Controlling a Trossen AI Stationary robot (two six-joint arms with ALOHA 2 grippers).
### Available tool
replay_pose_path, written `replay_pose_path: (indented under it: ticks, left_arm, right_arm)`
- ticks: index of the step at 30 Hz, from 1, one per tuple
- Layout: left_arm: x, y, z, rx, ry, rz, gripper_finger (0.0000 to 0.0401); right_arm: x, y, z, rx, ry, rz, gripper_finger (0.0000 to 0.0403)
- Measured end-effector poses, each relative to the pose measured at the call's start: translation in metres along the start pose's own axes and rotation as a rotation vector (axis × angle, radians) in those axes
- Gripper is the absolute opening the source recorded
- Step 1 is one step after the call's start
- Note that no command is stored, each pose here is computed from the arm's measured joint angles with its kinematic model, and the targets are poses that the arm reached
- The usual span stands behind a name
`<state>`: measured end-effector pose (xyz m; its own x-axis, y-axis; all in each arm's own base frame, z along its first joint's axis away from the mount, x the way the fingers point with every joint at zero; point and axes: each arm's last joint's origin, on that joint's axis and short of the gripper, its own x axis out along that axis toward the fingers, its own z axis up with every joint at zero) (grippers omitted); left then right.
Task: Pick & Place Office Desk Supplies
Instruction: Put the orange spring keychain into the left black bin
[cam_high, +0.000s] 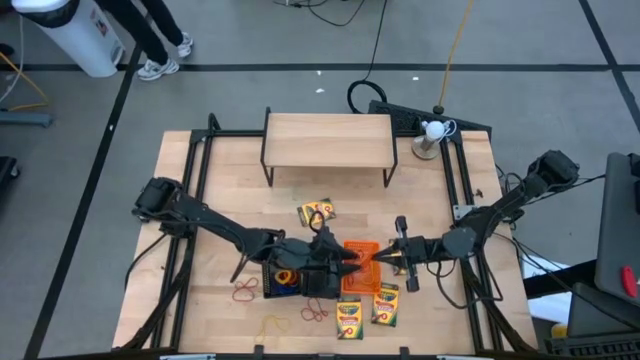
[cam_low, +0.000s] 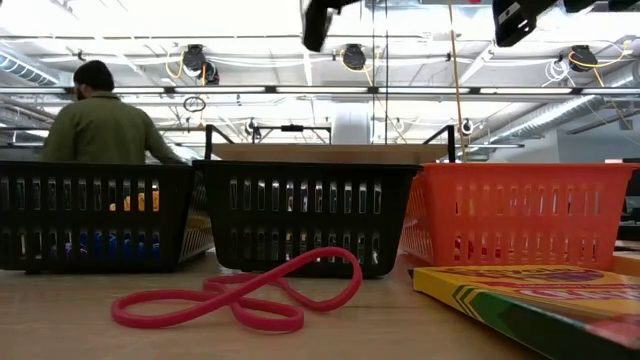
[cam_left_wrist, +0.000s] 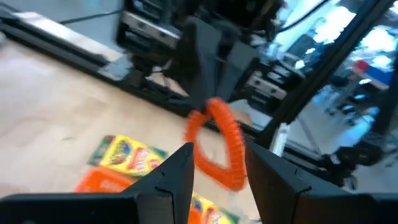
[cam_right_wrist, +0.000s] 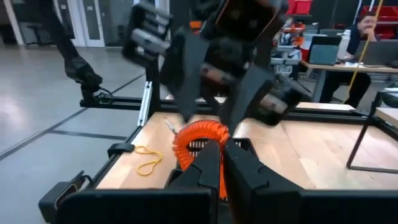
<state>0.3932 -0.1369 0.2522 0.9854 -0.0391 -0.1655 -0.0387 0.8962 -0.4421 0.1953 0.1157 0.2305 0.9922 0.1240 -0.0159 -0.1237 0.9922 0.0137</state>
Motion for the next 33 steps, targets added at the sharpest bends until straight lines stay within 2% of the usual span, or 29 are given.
replay_pose_path:
  ticks: [6, 11, 16, 20, 27, 33]
  left_arm:
    - [0.019, 0.010, -0.016, -0.023, 0.023, -0.036, 0.0143]
    - [0.027, 0.011, -0.007, -0.015, 0.017, -0.075, 0.0143]
    - [0.030, 0.005, 0.002, 0.054, 0.031, -0.120, 0.0141]
    - [0.030, 0.002, 0.001, 0.067, 0.078, -0.102, 0.0112]
    - [0.027, -0.003, -0.006, 0.068, 0.129, -0.098, 0.0020]
    - [0.023, -0.005, -0.010, 0.068, 0.186, -0.079, 0.0020]
  right_arm:
    - [0.001, 0.000, -0.002, 0.000, 0.006, -0.002, 0.0000]
    - [0.006, 0.000, -0.006, 0.008, 0.017, -0.009, 0.0000]
    - [0.009, -0.003, -0.007, 0.030, 0.016, 0.010, 0.0000]
    - [0.009, -0.003, -0.007, 0.016, 0.019, 0.004, 0.0000]
    - [0.009, -0.004, -0.008, 0.007, 0.026, -0.010, 0.0000]
    - [0.009, -0.004, -0.008, -0.005, 0.027, 0.001, 0.0004]
